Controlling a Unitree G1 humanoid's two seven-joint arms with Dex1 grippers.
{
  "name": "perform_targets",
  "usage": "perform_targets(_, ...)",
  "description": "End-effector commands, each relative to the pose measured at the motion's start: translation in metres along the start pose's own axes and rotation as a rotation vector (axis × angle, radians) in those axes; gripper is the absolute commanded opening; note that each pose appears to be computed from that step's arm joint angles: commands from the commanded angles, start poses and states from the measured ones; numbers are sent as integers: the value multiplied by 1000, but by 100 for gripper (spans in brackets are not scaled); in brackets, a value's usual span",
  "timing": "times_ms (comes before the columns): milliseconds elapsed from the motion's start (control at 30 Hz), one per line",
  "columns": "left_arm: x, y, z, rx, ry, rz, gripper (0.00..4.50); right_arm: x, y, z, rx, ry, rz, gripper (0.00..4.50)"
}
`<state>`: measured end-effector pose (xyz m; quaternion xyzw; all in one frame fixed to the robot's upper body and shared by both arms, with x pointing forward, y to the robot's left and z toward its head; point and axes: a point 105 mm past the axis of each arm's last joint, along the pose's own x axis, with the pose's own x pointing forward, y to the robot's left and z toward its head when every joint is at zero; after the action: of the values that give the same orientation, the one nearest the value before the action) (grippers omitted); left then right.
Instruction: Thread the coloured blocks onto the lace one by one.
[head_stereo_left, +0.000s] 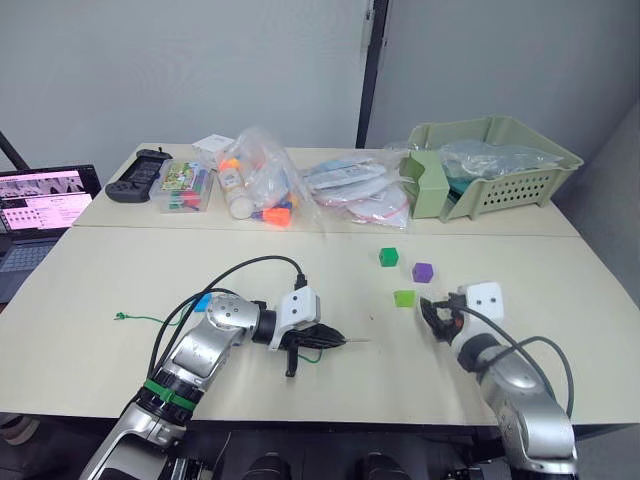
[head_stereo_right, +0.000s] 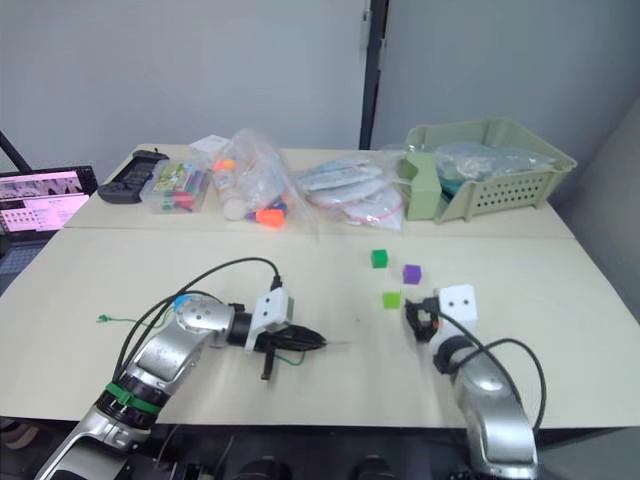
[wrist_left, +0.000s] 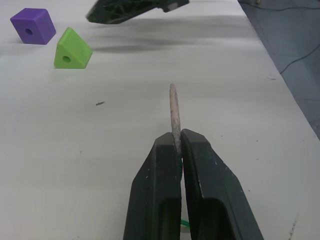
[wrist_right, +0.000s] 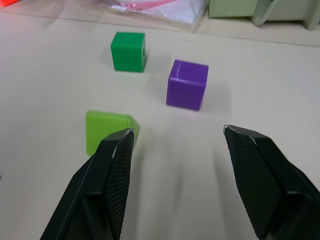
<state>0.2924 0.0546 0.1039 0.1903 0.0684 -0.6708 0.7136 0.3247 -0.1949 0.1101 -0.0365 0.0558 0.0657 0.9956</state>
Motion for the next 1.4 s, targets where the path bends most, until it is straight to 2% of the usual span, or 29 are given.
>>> perform_targets(33,-2,-1,5,32,-16,11,0,12,-10,20,8,-41,-16,301)
perform_targets(333,-1,-3,2,29,-15,17,0,41,-8,23,49,29,-8,301)
perform_targets(567,0,-3,2,32,-15,17,0,58,-15,18,46,77,-76,301)
perform_targets(867,2,-4,2,34,-14,13,0,75,-12,20,57,76,-65,301)
perform_targets(967,2,-3,2,33,-14,15,0,76,-9,24,54,52,-48,220)
perform_targets(1067,2,-3,1,31,-12,16,0,75,-6,26,54,44,-30,121)
perform_targets(1233,2,-3,1,29,-11,15,0,68,-1,30,57,18,-9,117)
perform_targets(1367,2,-4,1,29,-10,14,0,50,2,49,49,-47,-17,117)
perform_targets(1400,1,-3,1,29,-9,16,0,38,5,57,43,-67,-15,117)
